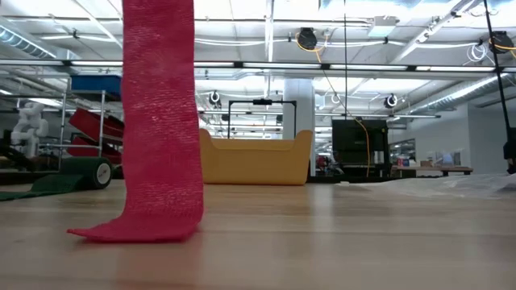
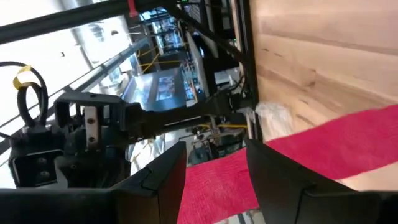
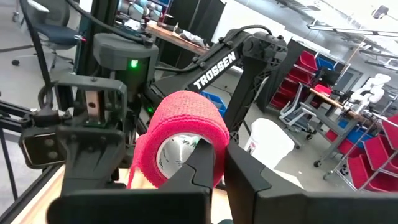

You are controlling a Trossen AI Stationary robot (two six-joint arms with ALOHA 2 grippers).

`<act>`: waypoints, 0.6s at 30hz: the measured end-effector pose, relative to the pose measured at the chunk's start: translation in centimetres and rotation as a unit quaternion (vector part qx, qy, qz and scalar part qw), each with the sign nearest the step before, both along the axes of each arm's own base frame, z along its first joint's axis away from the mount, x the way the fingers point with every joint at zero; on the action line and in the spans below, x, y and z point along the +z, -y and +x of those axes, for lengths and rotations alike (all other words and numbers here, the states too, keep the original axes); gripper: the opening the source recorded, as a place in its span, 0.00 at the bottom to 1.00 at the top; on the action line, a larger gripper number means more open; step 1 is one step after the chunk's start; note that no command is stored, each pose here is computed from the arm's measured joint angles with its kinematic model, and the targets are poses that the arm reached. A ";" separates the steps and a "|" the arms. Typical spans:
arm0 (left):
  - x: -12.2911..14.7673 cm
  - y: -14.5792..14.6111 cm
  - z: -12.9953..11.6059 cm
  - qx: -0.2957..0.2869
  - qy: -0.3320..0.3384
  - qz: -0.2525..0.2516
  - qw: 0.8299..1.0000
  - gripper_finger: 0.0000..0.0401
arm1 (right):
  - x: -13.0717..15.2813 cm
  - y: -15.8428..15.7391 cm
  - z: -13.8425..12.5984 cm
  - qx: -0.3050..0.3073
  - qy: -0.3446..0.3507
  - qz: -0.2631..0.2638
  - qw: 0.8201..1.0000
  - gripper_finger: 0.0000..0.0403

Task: Roll bandage
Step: Roll the red bandage

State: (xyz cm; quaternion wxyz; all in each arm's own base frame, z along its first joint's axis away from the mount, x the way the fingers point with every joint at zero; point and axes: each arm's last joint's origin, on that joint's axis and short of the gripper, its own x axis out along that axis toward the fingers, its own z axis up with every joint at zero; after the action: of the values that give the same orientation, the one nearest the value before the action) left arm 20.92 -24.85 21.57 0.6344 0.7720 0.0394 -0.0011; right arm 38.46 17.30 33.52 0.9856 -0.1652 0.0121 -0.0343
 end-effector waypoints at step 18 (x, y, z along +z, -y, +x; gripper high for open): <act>-2.1 -1.1 0.0 0.032 -0.081 0.111 0.990 0.44 | 0.1 0.4 0.1 -0.031 0.007 0.001 0.999 0.04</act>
State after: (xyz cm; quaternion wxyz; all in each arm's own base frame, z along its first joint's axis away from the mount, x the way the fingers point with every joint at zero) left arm 20.91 -23.77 19.49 0.5392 0.8333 0.1154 -0.0394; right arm 38.55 16.90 33.66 0.9843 -0.1635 0.0104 -0.0663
